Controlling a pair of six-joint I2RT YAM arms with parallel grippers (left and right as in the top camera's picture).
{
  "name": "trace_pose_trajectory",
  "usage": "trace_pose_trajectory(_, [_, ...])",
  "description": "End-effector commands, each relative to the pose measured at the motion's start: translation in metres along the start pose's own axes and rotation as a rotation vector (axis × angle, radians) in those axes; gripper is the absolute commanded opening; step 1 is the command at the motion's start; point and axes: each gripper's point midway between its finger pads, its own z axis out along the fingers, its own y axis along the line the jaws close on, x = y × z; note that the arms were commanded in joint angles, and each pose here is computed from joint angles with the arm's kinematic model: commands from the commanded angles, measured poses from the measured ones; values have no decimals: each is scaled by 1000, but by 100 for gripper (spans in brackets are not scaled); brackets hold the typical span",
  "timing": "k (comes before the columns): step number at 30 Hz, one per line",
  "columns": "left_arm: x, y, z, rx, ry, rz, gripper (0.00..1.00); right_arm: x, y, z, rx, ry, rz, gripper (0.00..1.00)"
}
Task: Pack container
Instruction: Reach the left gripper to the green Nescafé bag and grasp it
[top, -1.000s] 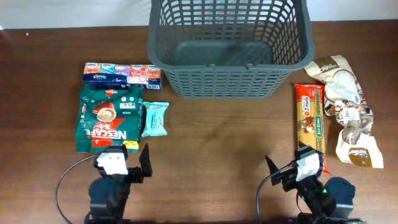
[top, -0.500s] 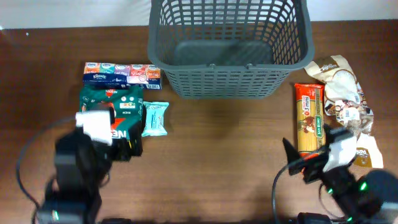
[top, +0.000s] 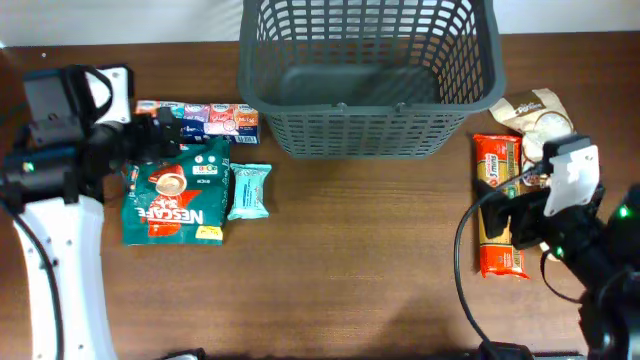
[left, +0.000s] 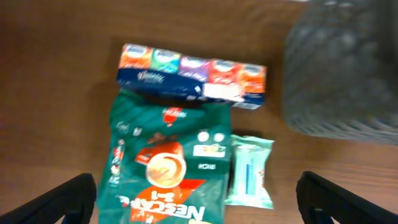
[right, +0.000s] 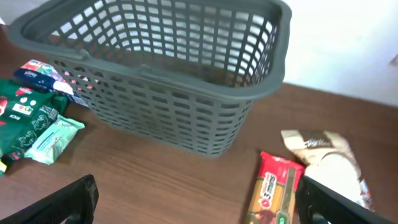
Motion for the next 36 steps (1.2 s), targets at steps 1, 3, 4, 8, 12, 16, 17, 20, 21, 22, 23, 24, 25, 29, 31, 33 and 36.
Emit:
trace_pose_trajectory(1, [-3, 8, -3, -2, -3, -5, 99, -4, -2, 2, 4, 4, 39, 99])
trace_pose_trajectory(3, [-2, 15, -4, -21, 2, -15, 99, -2, -3, 6, 2, 16, 43, 99])
trace_pose_trajectory(4, [-1, 18, -4, -31, 5, -20, 99, -1, -4, 8, 0, 23, 46, 99])
trace_pose_trajectory(8, [11, 41, -5, -154, 63, 36, 99, 10, -5, 16, -9, 83, 68, 99])
trace_pose_trajectory(12, [18, 50, 12, -95, 117, 136, 99, 25, -6, 26, -20, 159, 97, 99])
trace_pose_trajectory(16, [36, 79, 40, -37, 209, 79, 99, 39, -7, 34, -30, 230, 124, 99])
trace_pose_trajectory(17, [40, 85, 48, 1, 219, 60, 99, 42, -7, 36, -33, 245, 129, 99])
trace_pose_trajectory(20, [50, 96, 65, 133, 228, 30, 99, 51, -7, 41, -42, 291, 147, 99])
trace_pose_trajectory(21, [54, 102, 69, 146, 236, 22, 99, 54, -7, 43, -44, 307, 153, 99])
trace_pose_trajectory(22, [58, 109, 75, 158, 245, 12, 99, 56, -8, 45, -46, 319, 158, 99])
trace_pose_trajectory(23, [61, 111, 80, 184, 248, 9, 99, 58, -8, 47, -48, 327, 161, 99])
trace_pose_trajectory(24, [63, 111, 84, 208, 248, 12, 99, 59, -9, 49, -49, 336, 164, 99])
trace_pose_trajectory(25, [65, 111, 89, 228, 251, 16, 99, 61, -9, 52, -51, 344, 167, 99])
trace_pose_trajectory(29, [72, 111, 110, 250, 287, 22, 99, 67, -12, 60, -57, 377, 180, 99])
trace_pose_trajectory(31, [76, 110, 122, 255, 307, 29, 99, 69, -12, 64, -60, 392, 186, 99])
trace_pose_trajectory(33, [83, 110, 137, 247, 346, 32, 99, 72, -13, 67, -63, 405, 191, 99])
trace_pose_trajectory(36, [94, 111, 156, 223, 402, 2, 99, 74, -14, 70, -65, 417, 196, 99])
